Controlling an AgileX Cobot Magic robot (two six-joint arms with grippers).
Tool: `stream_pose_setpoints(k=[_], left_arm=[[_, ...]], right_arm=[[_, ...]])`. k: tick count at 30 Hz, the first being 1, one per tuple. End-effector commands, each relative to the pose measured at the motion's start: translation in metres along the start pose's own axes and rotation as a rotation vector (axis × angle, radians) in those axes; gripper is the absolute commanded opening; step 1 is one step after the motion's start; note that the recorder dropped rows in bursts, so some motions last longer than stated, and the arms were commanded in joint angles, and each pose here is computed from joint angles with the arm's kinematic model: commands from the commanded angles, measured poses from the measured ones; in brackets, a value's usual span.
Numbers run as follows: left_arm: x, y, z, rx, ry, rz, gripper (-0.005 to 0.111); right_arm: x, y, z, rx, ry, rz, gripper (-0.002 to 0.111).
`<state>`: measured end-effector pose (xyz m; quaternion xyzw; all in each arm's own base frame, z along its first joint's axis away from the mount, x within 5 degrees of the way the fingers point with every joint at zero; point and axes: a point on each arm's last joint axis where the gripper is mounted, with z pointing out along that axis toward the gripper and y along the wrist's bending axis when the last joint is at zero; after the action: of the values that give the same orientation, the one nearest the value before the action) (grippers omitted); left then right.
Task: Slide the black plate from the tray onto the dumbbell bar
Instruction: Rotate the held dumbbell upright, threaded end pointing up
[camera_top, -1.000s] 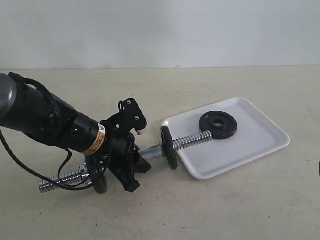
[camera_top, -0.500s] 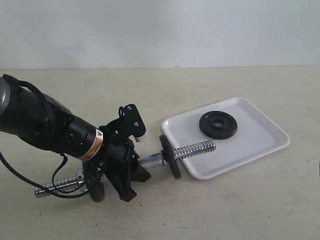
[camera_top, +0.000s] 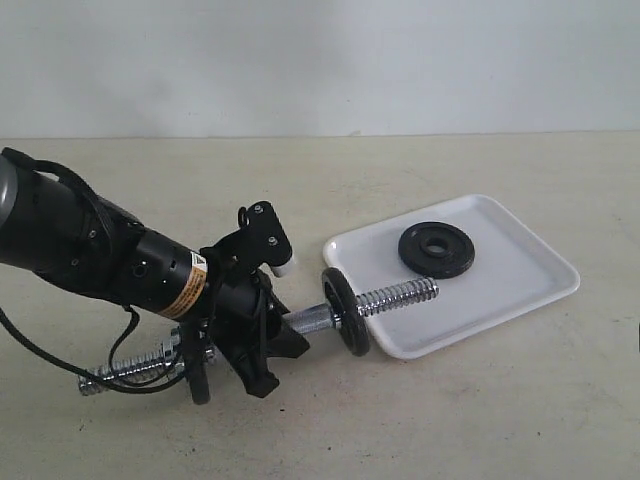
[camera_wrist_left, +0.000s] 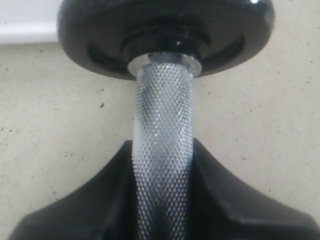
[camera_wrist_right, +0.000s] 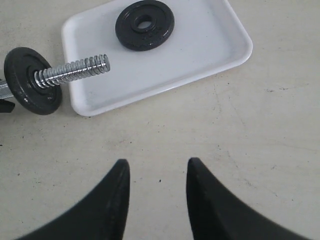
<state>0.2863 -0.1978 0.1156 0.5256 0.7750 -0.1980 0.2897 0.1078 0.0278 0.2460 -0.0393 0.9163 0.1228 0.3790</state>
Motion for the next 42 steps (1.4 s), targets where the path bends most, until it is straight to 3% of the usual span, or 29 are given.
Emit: stream_pose_setpoints(k=[1, 17, 23, 32, 42], left_arm=[[-0.033, -0.006, -0.025, 0.025, -0.159, -0.004, 0.004], [-0.06, -0.013, -0.066, -0.021, -0.266, 0.07, 0.004], [-0.048, -0.018, -0.071, -0.055, -0.218, 0.092, 0.004], [-0.02, -0.018, -0.078, -0.213, -0.094, 0.061, 0.004], [-0.023, -0.015, -0.094, -0.304, -0.106, 0.04, 0.004]], right_arm=[[-0.001, 0.0, -0.001, -0.001, -0.007, -0.013, 0.034], [-0.001, 0.0, -0.001, -0.002, -0.005, -0.013, 0.034], [-0.001, 0.0, -0.001, -0.002, -0.005, -0.015, 0.034], [-0.002, 0.0, -0.001, 0.001, -0.024, -0.015, 0.034], [-0.003, 0.0, -0.001, 0.002, -0.03, -0.018, 0.034]])
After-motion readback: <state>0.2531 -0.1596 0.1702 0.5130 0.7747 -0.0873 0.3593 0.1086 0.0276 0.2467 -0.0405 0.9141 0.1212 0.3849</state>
